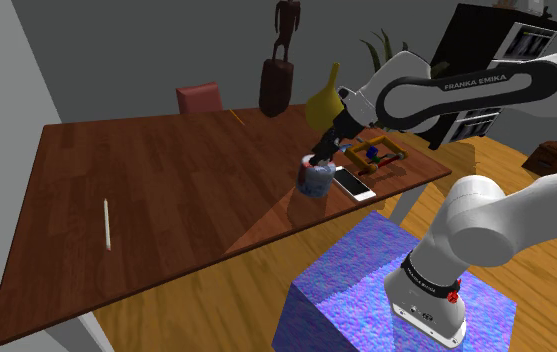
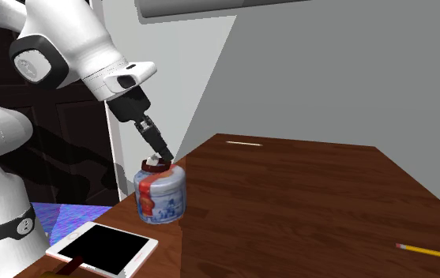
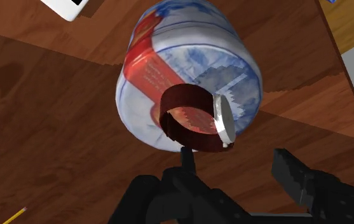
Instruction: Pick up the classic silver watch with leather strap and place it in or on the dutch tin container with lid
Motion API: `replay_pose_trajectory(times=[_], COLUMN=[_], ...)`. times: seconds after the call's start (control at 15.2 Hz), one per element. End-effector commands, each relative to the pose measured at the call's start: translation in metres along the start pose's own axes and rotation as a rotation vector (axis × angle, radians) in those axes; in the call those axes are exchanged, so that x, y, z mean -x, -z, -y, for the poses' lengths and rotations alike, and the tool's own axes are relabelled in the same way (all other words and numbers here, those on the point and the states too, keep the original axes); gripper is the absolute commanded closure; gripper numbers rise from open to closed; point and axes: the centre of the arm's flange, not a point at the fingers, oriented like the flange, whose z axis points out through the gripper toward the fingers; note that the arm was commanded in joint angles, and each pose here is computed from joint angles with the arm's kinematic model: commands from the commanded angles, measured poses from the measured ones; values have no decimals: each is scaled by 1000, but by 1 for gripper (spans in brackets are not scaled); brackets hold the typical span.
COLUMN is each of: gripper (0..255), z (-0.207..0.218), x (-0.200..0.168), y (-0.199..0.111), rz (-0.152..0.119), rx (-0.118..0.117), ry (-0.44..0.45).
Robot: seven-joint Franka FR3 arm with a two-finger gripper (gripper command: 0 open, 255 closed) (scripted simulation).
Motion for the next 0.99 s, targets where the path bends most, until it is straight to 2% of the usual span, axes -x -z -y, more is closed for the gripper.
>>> replay_pose_trajectory(times=[0.0,0.2,0.46,0.92], gripper=[0,0,0,0], z=[0,0,0,0], x=[0,0,0,0], y=[0,0,50,50], rz=[0,0,0,0], rx=[0,0,0,0], ry=[0,0,0,0])
